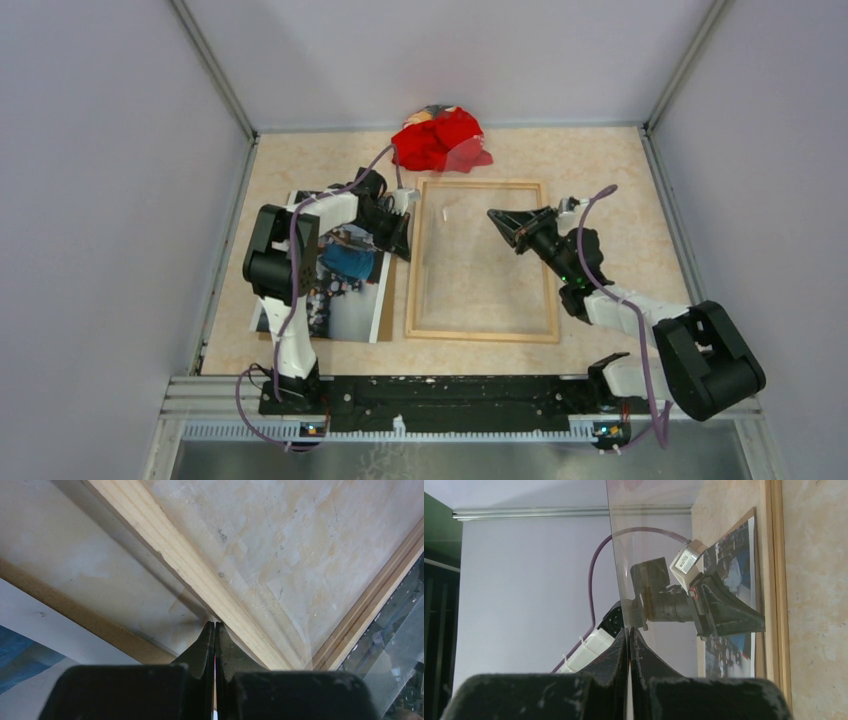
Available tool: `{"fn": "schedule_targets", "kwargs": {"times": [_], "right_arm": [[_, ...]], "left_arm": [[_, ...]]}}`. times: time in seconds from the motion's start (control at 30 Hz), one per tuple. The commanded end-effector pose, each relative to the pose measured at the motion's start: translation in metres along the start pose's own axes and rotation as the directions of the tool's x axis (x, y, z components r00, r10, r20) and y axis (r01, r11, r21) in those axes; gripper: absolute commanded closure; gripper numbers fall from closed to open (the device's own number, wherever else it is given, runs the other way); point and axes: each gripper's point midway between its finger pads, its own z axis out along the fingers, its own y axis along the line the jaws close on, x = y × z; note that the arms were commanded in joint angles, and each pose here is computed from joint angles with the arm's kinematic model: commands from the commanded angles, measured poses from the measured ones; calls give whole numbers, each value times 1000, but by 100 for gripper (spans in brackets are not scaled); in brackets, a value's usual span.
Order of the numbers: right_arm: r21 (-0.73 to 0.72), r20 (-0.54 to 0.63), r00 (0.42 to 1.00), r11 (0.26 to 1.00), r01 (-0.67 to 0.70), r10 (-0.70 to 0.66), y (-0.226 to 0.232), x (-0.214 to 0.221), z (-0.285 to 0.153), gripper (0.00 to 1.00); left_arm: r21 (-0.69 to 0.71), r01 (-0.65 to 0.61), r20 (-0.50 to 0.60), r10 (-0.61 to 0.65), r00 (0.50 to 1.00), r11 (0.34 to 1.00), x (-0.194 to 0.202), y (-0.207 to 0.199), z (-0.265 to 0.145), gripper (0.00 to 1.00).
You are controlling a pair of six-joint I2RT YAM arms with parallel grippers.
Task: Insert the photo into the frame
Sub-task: Place the photo frame item in the photo frame.
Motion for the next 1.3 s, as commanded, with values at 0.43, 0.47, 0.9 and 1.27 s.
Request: {"fn": "schedule_targets", "kwargs": {"times": [0.43,0.47,0.9,1.27], "right_arm": [[66,-82,960,960,272,-267,-16,-23,-23,100],[69,-84,956,955,287,-281,-17,-25,-23,100],[115,-137,937,934,337,-321,-45,-27,-22,100],[253,-143,867,829,499,-478,-58,-54,-30,100]], "left_arm": [[8,-72,55,72,996,997,-14,-14,-12,100],[8,-72,56,72,996,997,-14,-14,-12,100],[5,-73,56,72,996,997,-14,-14,-13,100],[6,-72,55,71,996,997,-13,-13,-12,100]]}}
